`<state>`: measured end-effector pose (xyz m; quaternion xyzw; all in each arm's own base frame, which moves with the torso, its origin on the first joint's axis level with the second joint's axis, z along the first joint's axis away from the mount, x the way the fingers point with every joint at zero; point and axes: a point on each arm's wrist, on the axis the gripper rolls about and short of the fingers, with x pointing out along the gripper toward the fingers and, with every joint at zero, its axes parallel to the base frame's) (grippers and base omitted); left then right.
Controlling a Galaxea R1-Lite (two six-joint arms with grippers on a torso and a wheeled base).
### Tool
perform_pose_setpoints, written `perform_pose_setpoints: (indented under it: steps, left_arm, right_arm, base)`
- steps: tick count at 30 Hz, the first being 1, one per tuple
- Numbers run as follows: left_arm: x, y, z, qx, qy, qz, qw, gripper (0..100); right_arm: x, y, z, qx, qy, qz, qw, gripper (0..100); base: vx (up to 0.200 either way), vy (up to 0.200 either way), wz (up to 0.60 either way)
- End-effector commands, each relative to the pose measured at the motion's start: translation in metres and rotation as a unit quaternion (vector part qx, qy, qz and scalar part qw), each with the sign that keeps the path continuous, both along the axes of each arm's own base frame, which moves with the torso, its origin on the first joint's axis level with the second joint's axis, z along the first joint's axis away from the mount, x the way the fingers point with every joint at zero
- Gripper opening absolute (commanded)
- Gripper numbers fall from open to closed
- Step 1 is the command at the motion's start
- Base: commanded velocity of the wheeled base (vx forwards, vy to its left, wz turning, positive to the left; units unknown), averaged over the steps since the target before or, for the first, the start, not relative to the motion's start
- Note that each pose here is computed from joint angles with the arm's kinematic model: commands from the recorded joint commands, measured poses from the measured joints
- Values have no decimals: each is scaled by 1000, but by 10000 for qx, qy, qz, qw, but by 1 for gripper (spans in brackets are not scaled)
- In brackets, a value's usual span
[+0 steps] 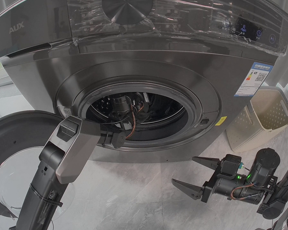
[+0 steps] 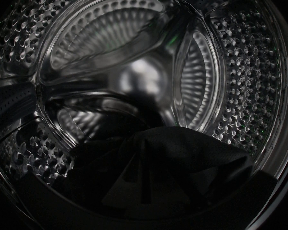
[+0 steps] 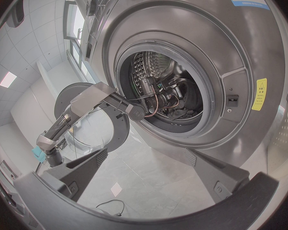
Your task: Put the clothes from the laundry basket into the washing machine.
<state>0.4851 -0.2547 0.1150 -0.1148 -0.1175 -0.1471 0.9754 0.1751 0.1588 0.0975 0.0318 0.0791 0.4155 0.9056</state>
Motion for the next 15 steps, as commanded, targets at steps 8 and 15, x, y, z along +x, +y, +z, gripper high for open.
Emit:
perform_pose_setpoints:
  steps: [8, 15]
  left_arm:
    - [-8, -9, 3, -17, 46, -15, 10000, 100]
    - [-52, -2, 8, 668, 1096, -223, 9915, 100]
  right_arm:
    - [-1, 2, 0, 0, 11, 53, 10000, 100]
    - [-1, 2, 0, 0, 11, 53, 10000, 100]
  base:
    - [0, 0, 0]
    - [0, 0, 0]
